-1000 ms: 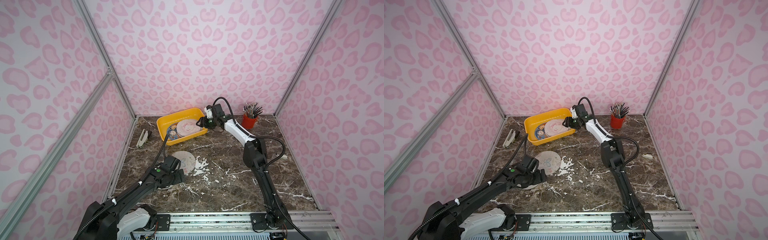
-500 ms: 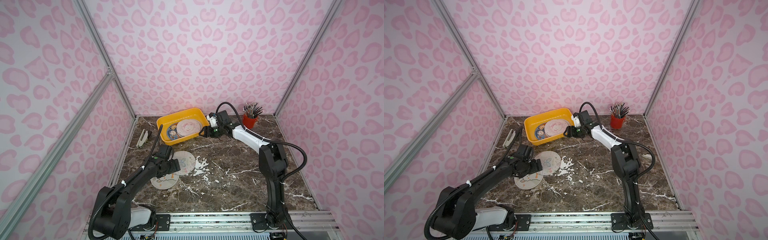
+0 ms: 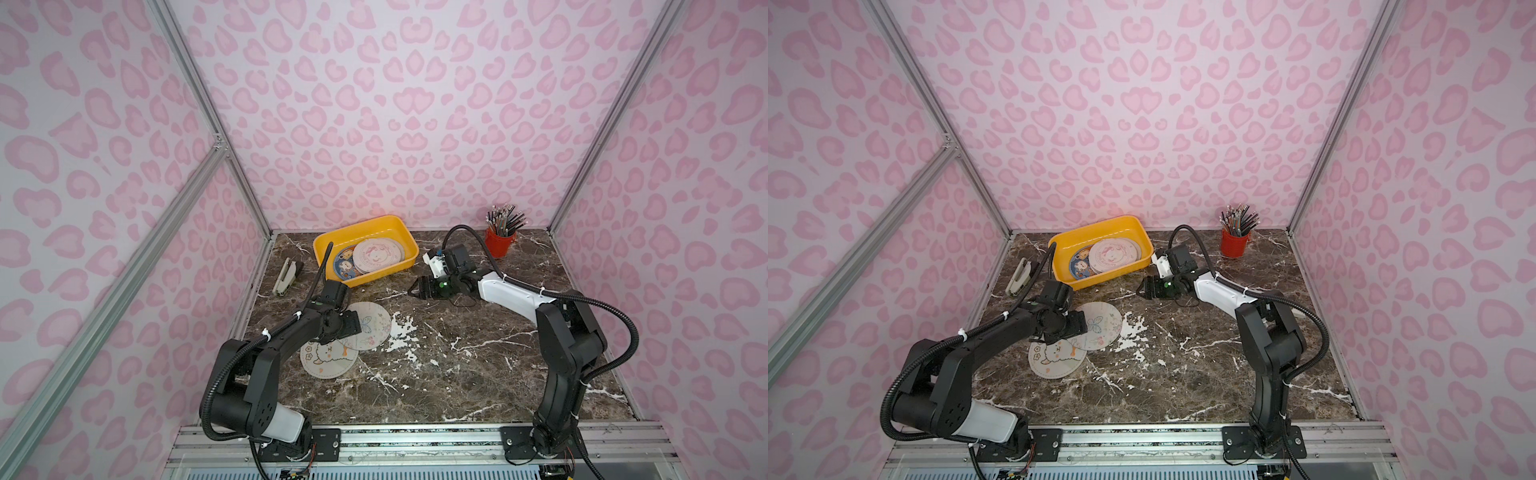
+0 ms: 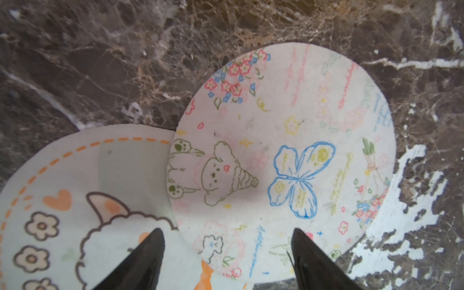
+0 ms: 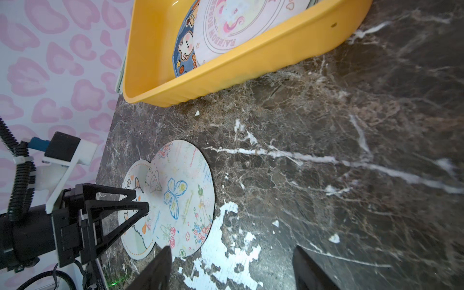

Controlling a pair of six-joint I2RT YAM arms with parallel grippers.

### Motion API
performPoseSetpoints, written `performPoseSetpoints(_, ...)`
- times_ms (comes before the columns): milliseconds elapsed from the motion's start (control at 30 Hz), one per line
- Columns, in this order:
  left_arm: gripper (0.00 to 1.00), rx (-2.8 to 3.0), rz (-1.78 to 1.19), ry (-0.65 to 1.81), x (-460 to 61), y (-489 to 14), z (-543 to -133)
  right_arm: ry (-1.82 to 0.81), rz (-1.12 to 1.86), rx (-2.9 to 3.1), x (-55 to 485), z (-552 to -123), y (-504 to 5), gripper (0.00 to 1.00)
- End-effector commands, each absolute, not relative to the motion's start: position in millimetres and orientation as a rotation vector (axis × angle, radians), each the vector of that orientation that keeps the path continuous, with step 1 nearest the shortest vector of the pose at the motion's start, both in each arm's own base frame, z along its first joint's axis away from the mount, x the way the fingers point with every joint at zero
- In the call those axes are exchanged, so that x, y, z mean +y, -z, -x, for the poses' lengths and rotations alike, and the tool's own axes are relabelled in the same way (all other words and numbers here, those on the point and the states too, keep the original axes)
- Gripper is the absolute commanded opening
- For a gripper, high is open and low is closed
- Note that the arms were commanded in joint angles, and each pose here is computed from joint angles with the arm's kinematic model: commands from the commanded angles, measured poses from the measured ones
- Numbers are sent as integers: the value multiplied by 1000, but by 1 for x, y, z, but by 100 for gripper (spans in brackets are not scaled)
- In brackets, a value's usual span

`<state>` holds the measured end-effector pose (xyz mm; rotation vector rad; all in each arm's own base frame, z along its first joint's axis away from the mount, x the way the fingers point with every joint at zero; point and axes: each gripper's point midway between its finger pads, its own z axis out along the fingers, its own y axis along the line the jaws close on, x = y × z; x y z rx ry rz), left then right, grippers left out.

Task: Put the coasters into the storage box
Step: Move the coaster to the center of the board.

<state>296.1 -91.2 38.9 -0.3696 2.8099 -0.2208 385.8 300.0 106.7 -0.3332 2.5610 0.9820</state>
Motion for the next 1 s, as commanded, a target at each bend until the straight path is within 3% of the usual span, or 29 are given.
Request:
performPoseSetpoints(0,81,2803,374,196,-88,-37,-298,-1013,350,2519,305,-389,-114,76)
performPoseSetpoints(967,79,2840,301,278,-132,-22,-313,-1010,329,2518,294,-385,-111,77)
